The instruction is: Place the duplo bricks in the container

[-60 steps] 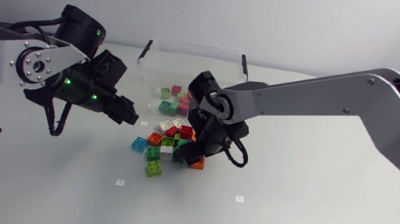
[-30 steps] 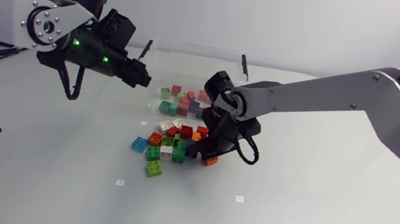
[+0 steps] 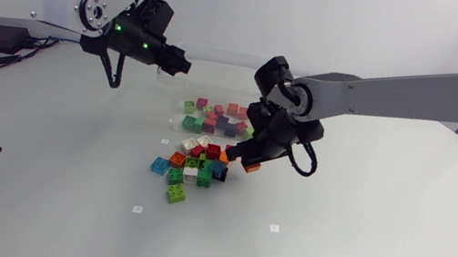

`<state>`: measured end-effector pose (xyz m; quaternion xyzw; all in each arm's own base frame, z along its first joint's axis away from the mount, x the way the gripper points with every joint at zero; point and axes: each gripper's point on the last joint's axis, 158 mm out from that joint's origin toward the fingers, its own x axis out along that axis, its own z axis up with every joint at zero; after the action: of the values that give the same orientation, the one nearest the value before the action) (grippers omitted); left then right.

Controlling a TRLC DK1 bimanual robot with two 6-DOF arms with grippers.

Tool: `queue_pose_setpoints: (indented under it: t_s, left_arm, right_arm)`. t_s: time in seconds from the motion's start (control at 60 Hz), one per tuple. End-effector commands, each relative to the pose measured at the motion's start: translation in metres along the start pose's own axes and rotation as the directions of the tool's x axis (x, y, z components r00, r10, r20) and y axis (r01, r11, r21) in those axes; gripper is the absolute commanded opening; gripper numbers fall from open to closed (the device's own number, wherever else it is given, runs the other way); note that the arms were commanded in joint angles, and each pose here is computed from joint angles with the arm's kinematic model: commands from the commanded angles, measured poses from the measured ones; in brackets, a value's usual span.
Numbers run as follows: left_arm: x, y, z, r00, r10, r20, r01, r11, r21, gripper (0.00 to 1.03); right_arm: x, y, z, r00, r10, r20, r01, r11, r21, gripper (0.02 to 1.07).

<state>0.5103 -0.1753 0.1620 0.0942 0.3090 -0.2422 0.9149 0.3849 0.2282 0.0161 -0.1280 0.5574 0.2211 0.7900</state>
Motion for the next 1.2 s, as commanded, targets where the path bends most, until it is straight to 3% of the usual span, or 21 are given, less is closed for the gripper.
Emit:
queue_pose_setpoints:
  t_s: [0.0,0.017,0.05,0.133,0.15,0.417,0.767,1.05,1.183]
  left_arm:
    - [0.012,0.008,0.016,0.999,0.006,0.032,-0.006,1.0,-0.006,0.3]
    - [0.014,0.009,0.017,0.999,0.006,0.034,-0.006,1.0,-0.006,0.31]
    - [0.018,0.011,0.019,0.999,0.008,0.037,-0.008,1.0,-0.005,0.42]
    - [0.025,0.011,0.023,1.0,0.004,0.026,-0.004,1.0,0.002,0.94]
    - [0.025,0.011,0.024,1.0,0.004,0.026,-0.004,1.0,0.007,0.99]
    - [-0.002,0.003,0.019,1.0,0.003,0.031,-0.004,0.998,0.055,0.99]
    - [-0.051,-0.008,-0.063,0.995,0.0,-0.096,0.019,0.979,0.205,0.99]
    - [-0.048,-0.015,-0.134,0.972,-0.113,-0.204,0.183,0.914,0.363,0.99]
    - [-0.031,-0.018,-0.157,0.95,-0.164,-0.267,0.271,0.857,0.438,0.99]
  right_arm:
    - [-0.018,-0.006,0.015,0.999,-0.006,0.044,0.006,1.0,-0.003,0.26]
    - [-0.019,-0.006,0.015,0.999,-0.005,0.044,0.006,1.0,-0.003,0.26]
    - [-0.023,-0.008,0.018,0.999,-0.007,0.05,0.007,1.0,0.0,0.26]
    - [-0.032,-0.009,0.027,0.997,-0.006,0.078,0.006,1.0,-0.002,0.26]
    - [-0.035,-0.009,0.03,0.996,-0.004,0.087,0.005,1.0,-0.004,0.26]
    - [-0.068,-0.024,0.068,0.983,-0.006,0.186,0.004,1.0,0.012,0.26]
    - [-0.101,-0.03,0.118,0.949,0.005,0.315,-0.009,1.0,0.011,0.26]
    - [-0.118,-0.03,0.159,0.907,0.019,0.421,-0.02,1.0,-0.002,0.26]
    - [-0.116,-0.032,0.174,0.891,0.017,0.454,-0.019,1.0,0.0,0.26]
